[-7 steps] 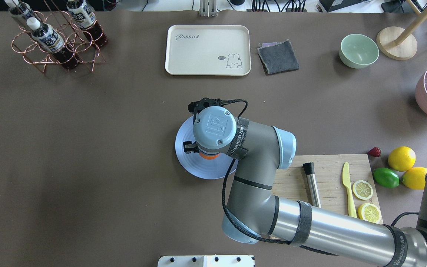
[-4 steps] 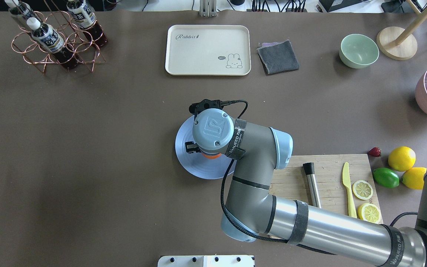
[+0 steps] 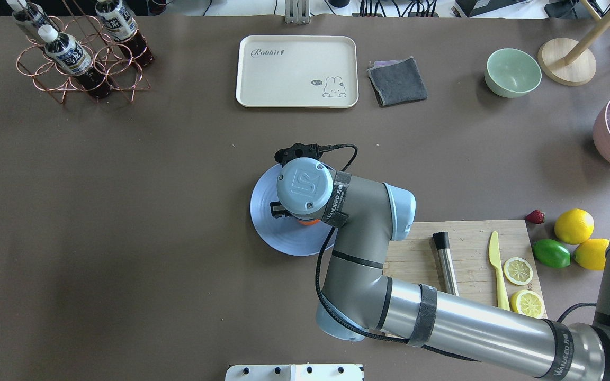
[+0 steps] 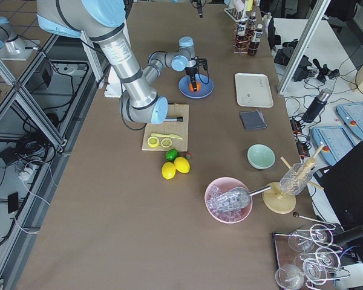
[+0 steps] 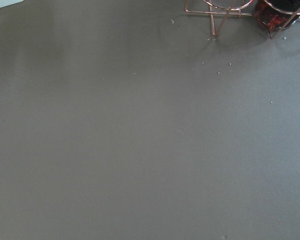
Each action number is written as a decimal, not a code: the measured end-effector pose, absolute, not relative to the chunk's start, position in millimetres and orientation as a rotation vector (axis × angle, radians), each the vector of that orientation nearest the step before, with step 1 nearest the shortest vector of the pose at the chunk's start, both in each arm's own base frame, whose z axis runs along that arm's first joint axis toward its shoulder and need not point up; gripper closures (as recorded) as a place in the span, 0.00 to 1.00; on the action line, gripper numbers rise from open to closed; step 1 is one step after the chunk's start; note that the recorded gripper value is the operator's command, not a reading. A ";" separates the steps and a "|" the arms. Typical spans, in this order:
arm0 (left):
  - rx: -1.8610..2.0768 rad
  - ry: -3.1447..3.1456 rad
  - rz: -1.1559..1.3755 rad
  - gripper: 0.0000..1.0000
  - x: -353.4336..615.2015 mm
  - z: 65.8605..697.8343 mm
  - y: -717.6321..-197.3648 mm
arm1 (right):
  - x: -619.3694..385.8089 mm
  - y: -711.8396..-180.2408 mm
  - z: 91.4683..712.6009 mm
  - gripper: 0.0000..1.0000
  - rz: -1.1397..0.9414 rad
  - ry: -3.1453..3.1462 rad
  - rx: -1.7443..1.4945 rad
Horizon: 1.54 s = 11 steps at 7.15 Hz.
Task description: Pick orange to plate
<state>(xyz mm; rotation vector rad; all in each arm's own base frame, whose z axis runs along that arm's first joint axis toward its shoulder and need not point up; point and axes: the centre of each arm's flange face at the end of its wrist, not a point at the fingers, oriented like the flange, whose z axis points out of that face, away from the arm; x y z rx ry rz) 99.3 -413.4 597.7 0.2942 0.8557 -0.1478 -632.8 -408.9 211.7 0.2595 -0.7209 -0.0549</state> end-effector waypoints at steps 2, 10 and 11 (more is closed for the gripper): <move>0.296 0.858 -0.147 0.02 100.1 596.3 -415.1 | -618.8 -418.7 191.1 0.00 -0.044 -0.755 0.272; 0.352 0.801 0.115 0.02 36.6 588.7 -423.2 | -179.0 -552.8 371.4 0.00 -0.156 -0.693 0.130; 0.347 0.752 0.160 0.02 13.4 592.0 -430.5 | -102.2 -555.5 439.4 0.00 -0.184 -0.675 0.106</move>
